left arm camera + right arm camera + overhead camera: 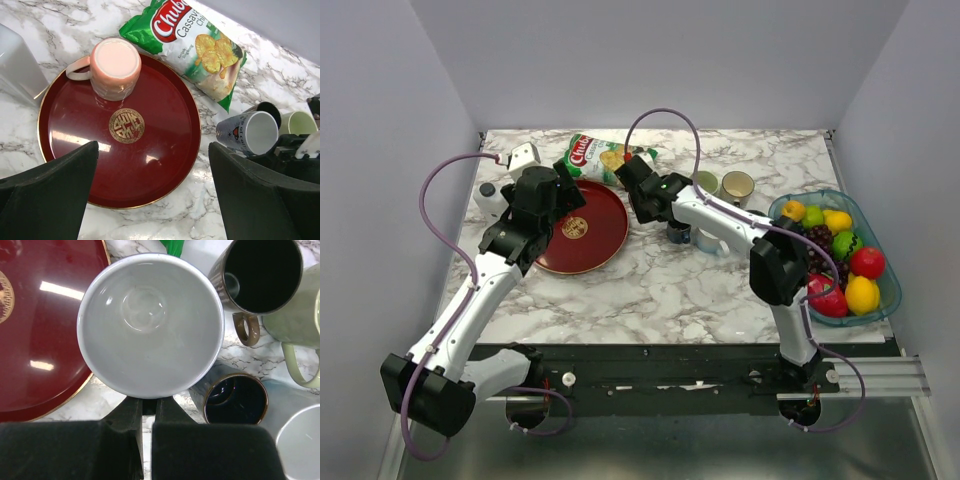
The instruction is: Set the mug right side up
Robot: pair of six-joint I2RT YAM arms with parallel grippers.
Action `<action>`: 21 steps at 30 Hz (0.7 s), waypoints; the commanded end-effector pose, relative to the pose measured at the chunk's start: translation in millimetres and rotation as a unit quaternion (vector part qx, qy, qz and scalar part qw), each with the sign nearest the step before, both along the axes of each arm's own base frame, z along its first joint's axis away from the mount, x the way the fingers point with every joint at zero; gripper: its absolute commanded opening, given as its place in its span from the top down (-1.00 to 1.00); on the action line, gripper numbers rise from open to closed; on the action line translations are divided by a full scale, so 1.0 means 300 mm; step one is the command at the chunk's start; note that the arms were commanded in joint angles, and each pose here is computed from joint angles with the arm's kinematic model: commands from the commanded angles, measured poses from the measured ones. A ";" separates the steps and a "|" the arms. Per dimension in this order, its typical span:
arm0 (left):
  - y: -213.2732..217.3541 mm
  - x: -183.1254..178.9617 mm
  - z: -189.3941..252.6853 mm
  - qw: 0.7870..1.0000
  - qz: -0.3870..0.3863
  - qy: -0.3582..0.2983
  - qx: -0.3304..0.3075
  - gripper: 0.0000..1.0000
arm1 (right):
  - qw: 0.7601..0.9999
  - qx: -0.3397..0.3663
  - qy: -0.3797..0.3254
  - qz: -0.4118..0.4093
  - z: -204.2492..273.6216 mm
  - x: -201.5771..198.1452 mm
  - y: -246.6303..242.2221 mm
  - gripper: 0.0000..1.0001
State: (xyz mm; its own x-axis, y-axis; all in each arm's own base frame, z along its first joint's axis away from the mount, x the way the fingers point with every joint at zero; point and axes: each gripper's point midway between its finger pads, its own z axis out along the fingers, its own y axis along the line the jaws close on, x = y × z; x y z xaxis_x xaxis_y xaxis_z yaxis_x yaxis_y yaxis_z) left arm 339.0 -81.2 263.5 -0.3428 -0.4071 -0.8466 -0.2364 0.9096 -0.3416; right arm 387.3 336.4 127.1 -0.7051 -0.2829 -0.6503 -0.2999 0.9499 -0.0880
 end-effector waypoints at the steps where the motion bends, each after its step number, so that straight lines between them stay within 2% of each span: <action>1: 0.010 -0.011 -0.015 1.000 -0.001 0.009 0.014 -0.97 | 1.000 -0.025 -0.004 -0.011 -0.030 0.023 -0.009 0.99; 10: 0.014 -0.014 -0.041 0.999 -0.014 0.028 0.043 -0.98 | 0.999 -0.045 0.012 0.006 -0.138 0.102 -0.016 0.99; 18: 0.009 -0.031 -0.087 0.997 -0.030 0.052 0.055 -0.98 | 0.997 -0.063 0.035 0.009 -0.220 0.102 -0.028 0.98; 20: 0.008 -0.034 -0.106 0.996 -0.032 0.058 0.056 -0.98 | 0.998 -0.060 0.036 0.008 -0.218 0.111 -0.026 0.86; 21: 0.007 -0.036 -0.112 0.996 -0.033 0.061 0.056 -0.97 | 0.997 -0.064 0.048 0.007 -0.235 0.102 -0.030 0.70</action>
